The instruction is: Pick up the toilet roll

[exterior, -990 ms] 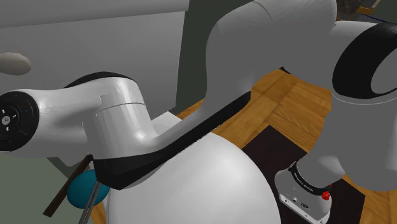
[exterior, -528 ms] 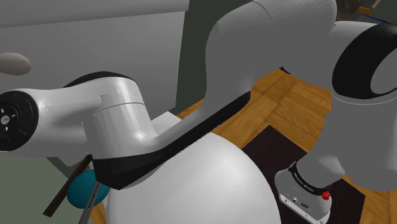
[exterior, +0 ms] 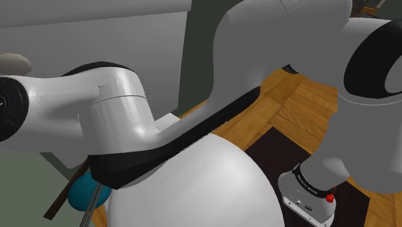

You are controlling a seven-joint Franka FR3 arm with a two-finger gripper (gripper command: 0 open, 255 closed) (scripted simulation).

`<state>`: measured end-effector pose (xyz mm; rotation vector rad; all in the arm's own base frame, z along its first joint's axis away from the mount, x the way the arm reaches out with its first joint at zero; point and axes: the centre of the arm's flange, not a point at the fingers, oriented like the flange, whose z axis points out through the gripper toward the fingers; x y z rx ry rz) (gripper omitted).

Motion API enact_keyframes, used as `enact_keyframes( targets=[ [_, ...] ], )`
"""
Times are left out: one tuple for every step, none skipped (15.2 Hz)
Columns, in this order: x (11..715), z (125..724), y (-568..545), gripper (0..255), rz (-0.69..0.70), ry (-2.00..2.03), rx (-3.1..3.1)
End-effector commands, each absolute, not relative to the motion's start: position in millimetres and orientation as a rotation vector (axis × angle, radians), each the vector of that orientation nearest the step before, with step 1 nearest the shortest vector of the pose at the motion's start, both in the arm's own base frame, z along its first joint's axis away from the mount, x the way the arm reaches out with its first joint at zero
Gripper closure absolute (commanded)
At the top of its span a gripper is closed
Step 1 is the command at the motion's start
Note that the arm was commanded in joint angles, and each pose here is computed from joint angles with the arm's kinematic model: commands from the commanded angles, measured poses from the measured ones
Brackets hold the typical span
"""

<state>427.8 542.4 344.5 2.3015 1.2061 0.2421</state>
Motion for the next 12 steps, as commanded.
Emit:
enact_keyframes(
  targets=[
    [429,354,543,255,0.242,1.206,2.301],
    [429,359,543,255,0.242,1.206,2.301],
    [429,365,543,255,0.242,1.206,2.301],
    [429,370,543,255,0.242,1.206,2.301],
    [429,375,543,255,0.242,1.206,2.301],
    [429,380,543,255,0.242,1.206,2.301],
    [429,386,543,255,0.242,1.206,2.301],
    [429,391,543,255,0.242,1.206,2.301],
    [429,396,543,255,0.242,1.206,2.301],
    [429,401,543,255,0.242,1.206,2.301],
    [429,402,542,255,0.242,1.206,2.301],
    [429,402,542,255,0.242,1.206,2.301]
  ],
)
